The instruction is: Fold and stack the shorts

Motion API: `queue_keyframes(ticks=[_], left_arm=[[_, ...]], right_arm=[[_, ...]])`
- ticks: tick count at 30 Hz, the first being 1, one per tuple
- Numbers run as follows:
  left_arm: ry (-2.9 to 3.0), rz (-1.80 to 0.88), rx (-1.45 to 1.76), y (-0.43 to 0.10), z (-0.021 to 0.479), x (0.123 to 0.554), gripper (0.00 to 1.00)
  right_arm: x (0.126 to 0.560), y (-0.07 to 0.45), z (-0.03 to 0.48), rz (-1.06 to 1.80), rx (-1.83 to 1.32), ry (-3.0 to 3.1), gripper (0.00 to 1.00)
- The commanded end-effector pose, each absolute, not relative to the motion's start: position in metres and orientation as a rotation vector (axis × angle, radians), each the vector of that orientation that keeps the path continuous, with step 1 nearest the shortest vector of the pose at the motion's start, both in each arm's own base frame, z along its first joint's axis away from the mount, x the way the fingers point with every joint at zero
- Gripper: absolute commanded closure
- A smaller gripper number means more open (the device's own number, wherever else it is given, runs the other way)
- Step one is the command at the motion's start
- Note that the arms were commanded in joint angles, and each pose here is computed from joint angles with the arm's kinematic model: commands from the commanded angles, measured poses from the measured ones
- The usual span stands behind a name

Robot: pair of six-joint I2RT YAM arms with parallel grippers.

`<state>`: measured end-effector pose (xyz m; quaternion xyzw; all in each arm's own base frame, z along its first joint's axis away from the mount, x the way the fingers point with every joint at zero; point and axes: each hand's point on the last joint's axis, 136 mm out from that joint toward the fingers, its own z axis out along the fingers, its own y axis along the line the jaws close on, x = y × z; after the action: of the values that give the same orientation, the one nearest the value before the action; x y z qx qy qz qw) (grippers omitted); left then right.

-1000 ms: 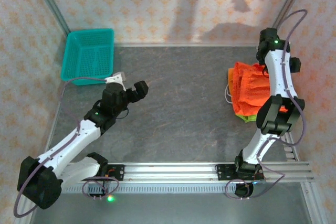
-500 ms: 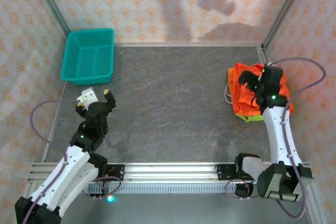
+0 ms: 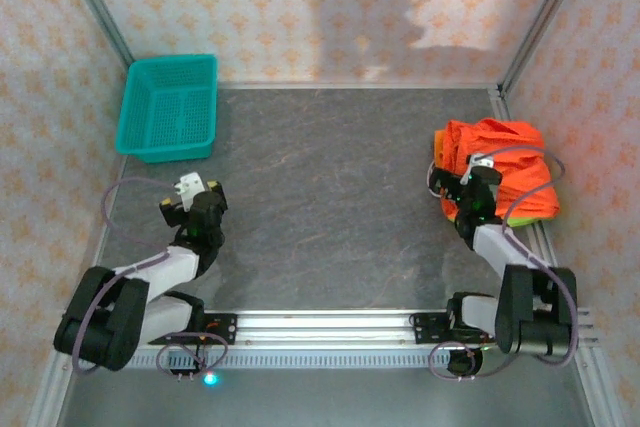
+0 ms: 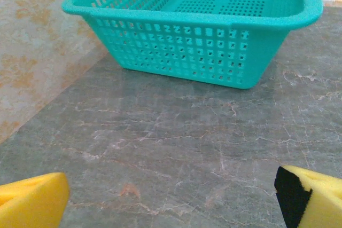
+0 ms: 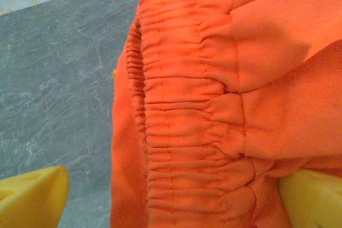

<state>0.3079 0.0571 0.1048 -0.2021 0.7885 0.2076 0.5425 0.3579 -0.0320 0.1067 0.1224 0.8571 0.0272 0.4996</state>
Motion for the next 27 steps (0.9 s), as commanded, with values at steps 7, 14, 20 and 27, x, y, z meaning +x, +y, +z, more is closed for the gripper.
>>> queue_keyframes(ticks=[7,14,20,27], left_arm=[[1.762,0.401,-0.431,0.059,0.131,0.345,0.0],[1.876,0.355,-0.308,0.043,0.105,0.374,0.0],[1.918,0.358,-0.334,0.049,0.099,0.38,0.0],[1.907,0.357,-0.335,0.049,0.101,0.381,0.0]], right_arm=[[0.39,-0.021,0.103,0.089,0.227,1.941,0.01],[0.395,-0.018,0.087,0.063,0.213,1.964,0.01],[0.395,-0.019,0.087,0.04,0.222,1.965,0.01],[0.395,-0.019,0.088,0.037,0.222,1.963,0.01]])
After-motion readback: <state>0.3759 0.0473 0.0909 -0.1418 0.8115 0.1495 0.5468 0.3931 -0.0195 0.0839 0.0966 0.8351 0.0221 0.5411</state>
